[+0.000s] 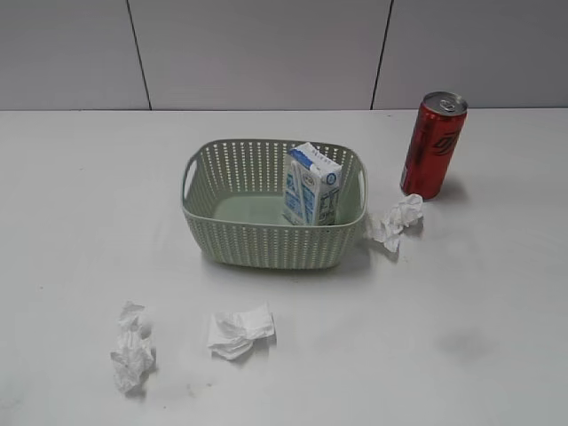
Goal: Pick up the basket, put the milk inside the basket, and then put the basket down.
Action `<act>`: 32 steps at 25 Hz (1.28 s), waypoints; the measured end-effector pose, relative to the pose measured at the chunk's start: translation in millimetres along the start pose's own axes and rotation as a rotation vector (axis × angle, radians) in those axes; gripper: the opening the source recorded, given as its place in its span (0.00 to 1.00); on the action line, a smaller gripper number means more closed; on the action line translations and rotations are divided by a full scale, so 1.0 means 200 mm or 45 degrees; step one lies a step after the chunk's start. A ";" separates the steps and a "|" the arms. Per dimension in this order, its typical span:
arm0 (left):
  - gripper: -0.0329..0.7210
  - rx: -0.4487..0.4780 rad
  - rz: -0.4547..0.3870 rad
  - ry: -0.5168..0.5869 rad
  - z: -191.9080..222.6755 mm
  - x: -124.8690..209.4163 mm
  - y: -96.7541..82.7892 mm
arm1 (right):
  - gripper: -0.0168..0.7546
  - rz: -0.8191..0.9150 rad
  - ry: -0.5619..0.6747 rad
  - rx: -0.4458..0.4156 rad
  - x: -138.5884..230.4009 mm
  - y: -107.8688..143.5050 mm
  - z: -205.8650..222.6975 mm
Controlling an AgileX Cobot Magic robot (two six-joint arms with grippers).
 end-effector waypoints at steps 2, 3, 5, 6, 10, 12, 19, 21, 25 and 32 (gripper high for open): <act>0.82 -0.046 -0.043 0.001 0.00 0.00 0.02 | 0.79 0.011 -0.003 0.010 0.00 0.00 0.00; 0.82 -0.069 -0.064 0.002 0.00 0.00 0.03 | 0.79 0.021 -0.009 0.025 0.00 -0.01 0.00; 0.82 -0.116 -0.106 -0.008 -0.01 0.00 0.05 | 0.79 0.049 -0.038 0.065 0.00 -0.02 -0.02; 0.82 -0.138 -0.126 -0.023 -0.02 0.01 0.06 | 0.79 0.068 -0.064 0.097 0.00 -0.03 -0.03; 0.82 -0.236 -0.200 -0.114 -0.07 0.02 0.09 | 0.79 0.143 -0.192 0.244 0.01 -0.06 -0.11; 0.82 -0.280 -0.226 -0.169 -0.10 0.02 0.09 | 0.79 0.158 -0.228 0.284 0.02 -0.06 -0.13; 0.82 -0.368 -0.269 -0.282 -0.16 0.04 0.10 | 0.79 0.163 -0.238 0.286 0.02 -0.06 -0.13; 0.81 -0.373 -0.270 -0.285 -0.16 0.04 0.10 | 0.79 0.162 -0.238 0.286 0.02 -0.06 -0.13; 0.79 -0.374 -0.270 -0.285 -0.16 0.04 0.10 | 0.79 0.162 -0.238 0.286 0.02 -0.06 -0.13; 0.73 -0.375 -0.268 -0.284 -0.16 0.04 0.10 | 0.79 0.162 -0.238 0.286 0.02 -0.06 -0.13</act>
Point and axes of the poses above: a point on each arm's last joint axis where the gripper is mounted, z pointing out along that axis toward the gripper, y along the wrist's bending axis when the last joint is at zero, x = y × z, the point moved 7 cm from there along z, pointing out along that axis toward the gripper, and after that the axes turned 2 degrees about -z, right-handed, at the moved point
